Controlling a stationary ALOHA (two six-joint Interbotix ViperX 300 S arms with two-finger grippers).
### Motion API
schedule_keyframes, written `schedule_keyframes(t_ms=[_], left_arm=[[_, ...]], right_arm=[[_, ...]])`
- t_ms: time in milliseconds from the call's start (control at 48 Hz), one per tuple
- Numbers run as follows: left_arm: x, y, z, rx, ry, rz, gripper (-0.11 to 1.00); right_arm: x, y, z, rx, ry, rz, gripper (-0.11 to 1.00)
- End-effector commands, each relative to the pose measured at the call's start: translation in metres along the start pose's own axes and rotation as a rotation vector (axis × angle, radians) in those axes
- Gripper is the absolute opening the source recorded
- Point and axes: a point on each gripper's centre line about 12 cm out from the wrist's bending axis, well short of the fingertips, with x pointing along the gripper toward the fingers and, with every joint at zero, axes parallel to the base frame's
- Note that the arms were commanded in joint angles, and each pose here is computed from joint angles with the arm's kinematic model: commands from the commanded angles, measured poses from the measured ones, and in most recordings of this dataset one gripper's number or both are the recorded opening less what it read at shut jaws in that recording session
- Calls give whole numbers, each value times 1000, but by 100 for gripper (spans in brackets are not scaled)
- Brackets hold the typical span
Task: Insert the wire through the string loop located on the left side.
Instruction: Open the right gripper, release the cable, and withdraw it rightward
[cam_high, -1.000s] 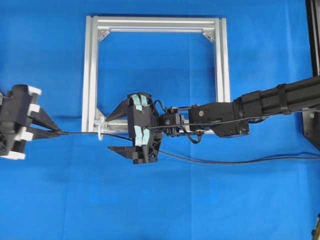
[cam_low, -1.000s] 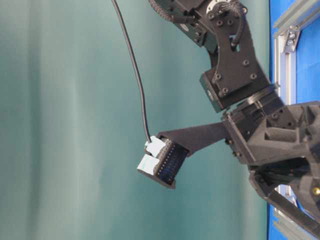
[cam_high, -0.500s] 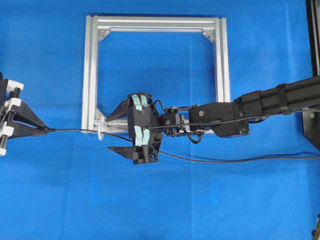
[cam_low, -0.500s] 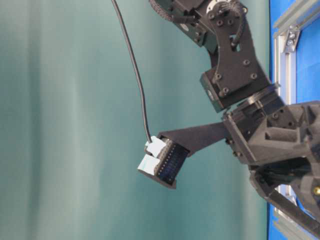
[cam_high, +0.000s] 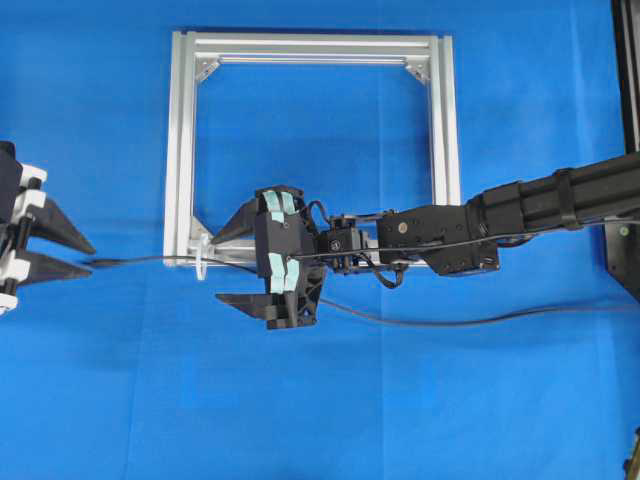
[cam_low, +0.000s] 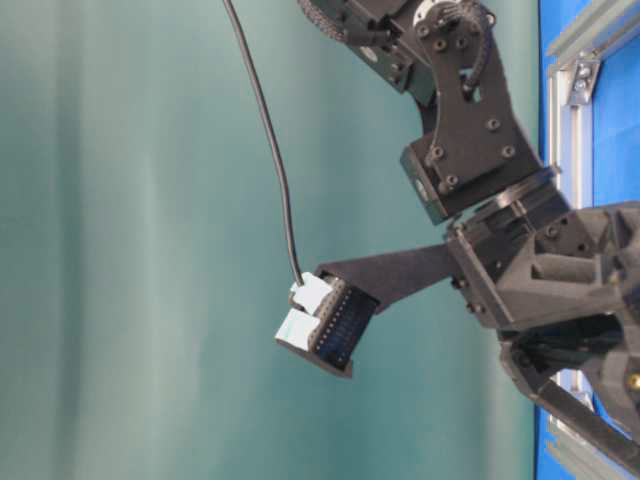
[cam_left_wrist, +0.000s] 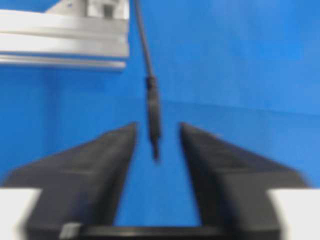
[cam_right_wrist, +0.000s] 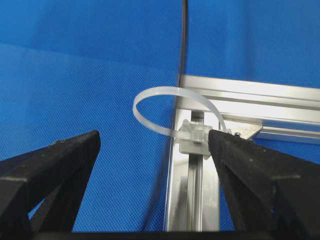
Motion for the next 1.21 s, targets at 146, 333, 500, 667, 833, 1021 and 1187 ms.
schedule_keyframes(t_ms=[146,333,500,667,833,1021,1187], left_arm=[[0,3,1,-39,14,22,83],[-3,4,7,-36,-19,23,73],[-12,4,22,-42,-101,20,74],[-26,5,40,-39,-206,26,74],[-34,5,47,-11,-260,31,74],[-34,8,47,-13,-264,47,74],[-32,9,47,-13,-265,50,73]], right_arm=[[-12,5,33,1,-76,11,95],[-18,6,41,2,-74,12,95],[-31,5,60,3,-90,8,94],[-45,5,79,-4,-115,9,94],[-57,7,93,-5,-124,11,94],[-59,7,96,-5,-127,11,94],[-59,7,95,-5,-125,11,94]])
